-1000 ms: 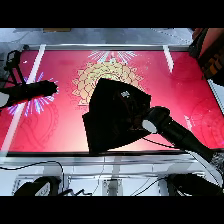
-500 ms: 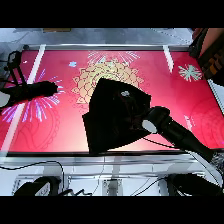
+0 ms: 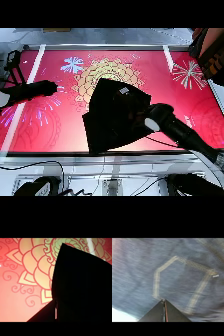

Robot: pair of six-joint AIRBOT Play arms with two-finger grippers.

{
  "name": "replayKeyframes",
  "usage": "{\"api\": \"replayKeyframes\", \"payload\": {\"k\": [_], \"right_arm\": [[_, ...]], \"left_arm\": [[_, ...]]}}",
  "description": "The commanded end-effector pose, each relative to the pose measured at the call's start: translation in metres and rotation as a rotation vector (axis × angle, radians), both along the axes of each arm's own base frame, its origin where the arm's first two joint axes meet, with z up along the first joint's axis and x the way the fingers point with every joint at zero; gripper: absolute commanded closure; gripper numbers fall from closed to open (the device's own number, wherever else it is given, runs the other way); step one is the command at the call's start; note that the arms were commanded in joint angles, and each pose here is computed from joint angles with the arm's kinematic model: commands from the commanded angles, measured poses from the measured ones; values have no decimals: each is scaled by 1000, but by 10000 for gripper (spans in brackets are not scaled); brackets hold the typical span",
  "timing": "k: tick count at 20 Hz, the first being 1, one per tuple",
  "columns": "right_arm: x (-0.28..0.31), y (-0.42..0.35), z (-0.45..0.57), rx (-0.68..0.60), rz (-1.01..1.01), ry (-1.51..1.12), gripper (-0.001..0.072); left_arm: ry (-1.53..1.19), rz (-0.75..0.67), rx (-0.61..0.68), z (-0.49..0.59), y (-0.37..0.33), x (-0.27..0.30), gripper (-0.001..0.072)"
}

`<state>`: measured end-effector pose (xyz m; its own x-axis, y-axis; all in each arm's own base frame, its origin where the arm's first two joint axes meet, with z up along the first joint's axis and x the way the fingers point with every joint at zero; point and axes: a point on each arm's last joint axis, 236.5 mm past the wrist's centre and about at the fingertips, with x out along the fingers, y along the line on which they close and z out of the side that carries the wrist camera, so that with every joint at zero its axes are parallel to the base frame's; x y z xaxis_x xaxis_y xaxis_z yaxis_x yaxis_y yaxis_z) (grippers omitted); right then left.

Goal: Fold the clothes and pants, and hang the long-sleeved shirts on hangers.

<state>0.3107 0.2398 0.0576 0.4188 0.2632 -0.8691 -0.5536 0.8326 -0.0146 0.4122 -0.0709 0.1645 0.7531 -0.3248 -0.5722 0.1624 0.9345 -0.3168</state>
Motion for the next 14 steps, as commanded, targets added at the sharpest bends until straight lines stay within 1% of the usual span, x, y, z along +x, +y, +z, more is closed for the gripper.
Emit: {"api": "replayKeyframes", "payload": {"k": [1, 2, 3, 5, 6, 8, 10, 11, 12, 13, 14], "right_arm": [[31, -105, 32, -326, -35, -86, 678], [43, -149, 46, -382, -124, -118, 679], [51, -191, 58, -411, -224, -137, 678], [47, -271, 66, -403, -424, -108, 679], [40, -302, 63, -361, -524, -75, 679], [26, -335, 42, -188, -644, 7, 680], [22, -325, 15, 33, -624, 60, 680], [20, -315, 1, 108, -587, 85, 680], [16, -306, -17, 155, -562, 125, 679], [10, -301, -39, 175, -568, 178, 676], [2, -296, -59, 188, -575, 238, 644]], "left_arm": [[-6, -2, -14, 4, -2, -1, 697], [-10, -7, -50, 8, -8, -2, 696], [-12, -15, -83, 13, -14, -5, 696], [-17, -29, -98, 21, -18, -12, 696], [-16, -37, -97, 23, -19, -17, 696], [6, -65, -78, 21, -22, -27, 696], [61, -157, -23, 8, -30, -45, 697], [110, -191, 4, -3, -31, -55, 697], [170, -207, 59, -16, -24, -66, 698], [216, -198, 141, -30, -9, -72, 698], [253, -155, 206, -41, 9, -74, 698]]}}
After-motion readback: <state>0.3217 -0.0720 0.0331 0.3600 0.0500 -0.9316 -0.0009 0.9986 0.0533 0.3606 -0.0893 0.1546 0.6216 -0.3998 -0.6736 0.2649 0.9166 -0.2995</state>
